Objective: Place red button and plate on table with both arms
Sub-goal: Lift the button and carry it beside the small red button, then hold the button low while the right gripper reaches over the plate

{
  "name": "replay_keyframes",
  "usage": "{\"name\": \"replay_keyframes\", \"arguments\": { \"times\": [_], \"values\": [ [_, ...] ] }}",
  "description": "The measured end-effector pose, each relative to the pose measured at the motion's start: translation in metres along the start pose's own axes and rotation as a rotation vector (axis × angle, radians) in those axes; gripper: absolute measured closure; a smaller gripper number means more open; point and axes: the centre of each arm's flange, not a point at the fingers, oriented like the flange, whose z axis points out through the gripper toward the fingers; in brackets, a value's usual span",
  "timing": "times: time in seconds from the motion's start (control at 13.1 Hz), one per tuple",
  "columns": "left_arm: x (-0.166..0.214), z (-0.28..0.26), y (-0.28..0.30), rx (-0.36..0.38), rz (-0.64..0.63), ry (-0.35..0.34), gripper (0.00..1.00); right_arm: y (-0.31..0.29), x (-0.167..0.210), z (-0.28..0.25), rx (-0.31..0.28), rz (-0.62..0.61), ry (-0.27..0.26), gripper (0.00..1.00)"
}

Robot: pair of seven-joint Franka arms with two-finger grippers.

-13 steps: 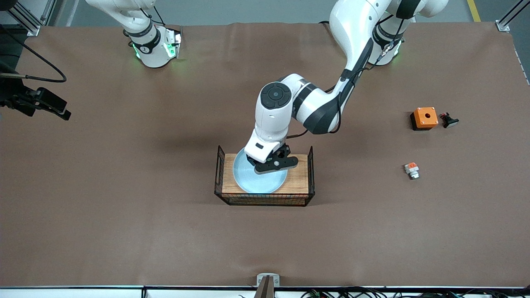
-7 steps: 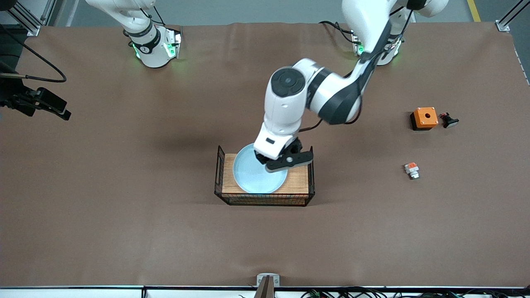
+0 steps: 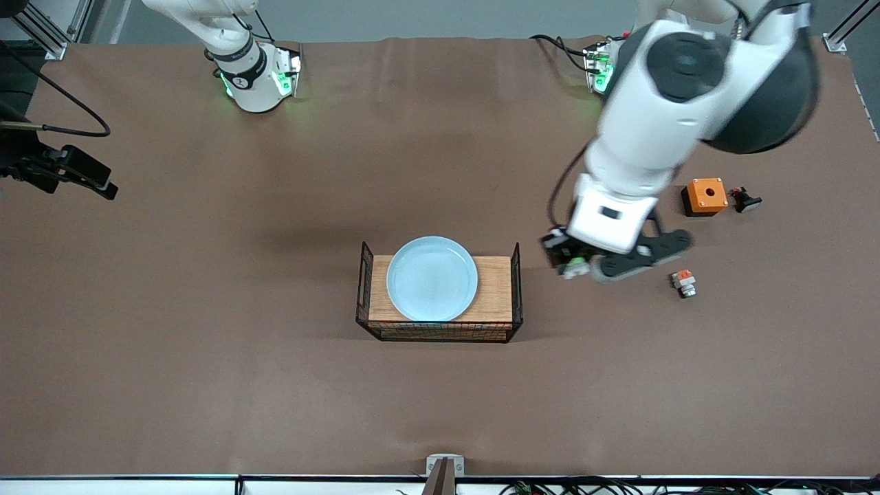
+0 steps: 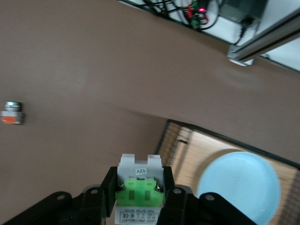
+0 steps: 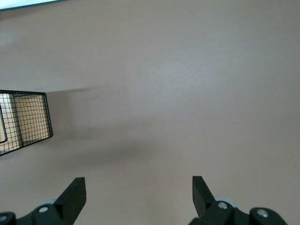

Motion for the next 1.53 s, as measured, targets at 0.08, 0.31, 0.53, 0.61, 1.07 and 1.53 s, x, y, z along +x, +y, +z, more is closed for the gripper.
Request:
{"name": "replay_keyframes", "arguments": {
  "times": [0.08, 0.31, 0.53, 0.61, 1.07, 1.53],
  "values": [
    [0.016, 0.000, -0.027, 0.016, 0.014, -0.030, 0.58, 0.000, 0.000, 0.000, 0.000, 0.000, 0.000, 0.00],
    [0.059, 0.010, -0.102, 0.067, 0.047, -0.106, 0.58, 0.000, 0.000, 0.000, 0.000, 0.000, 0.000, 0.00],
    [0.079, 0.035, -0.149, 0.098, 0.047, -0.168, 0.58, 0.000, 0.000, 0.000, 0.000, 0.000, 0.000, 0.00],
    [0.082, 0.045, -0.161, 0.107, 0.051, -0.188, 0.58, 0.000, 0.000, 0.000, 0.000, 0.000, 0.000, 0.00],
    [0.101, 0.103, -0.233, 0.117, 0.092, -0.257, 0.58, -0.108, -0.029, 0.004, 0.015, -0.027, -0.013, 0.00],
    [0.108, 0.151, -0.285, 0.122, 0.162, -0.250, 0.58, -0.249, -0.098, 0.014, 0.022, 0.191, -0.025, 0.00]
  ]
}}
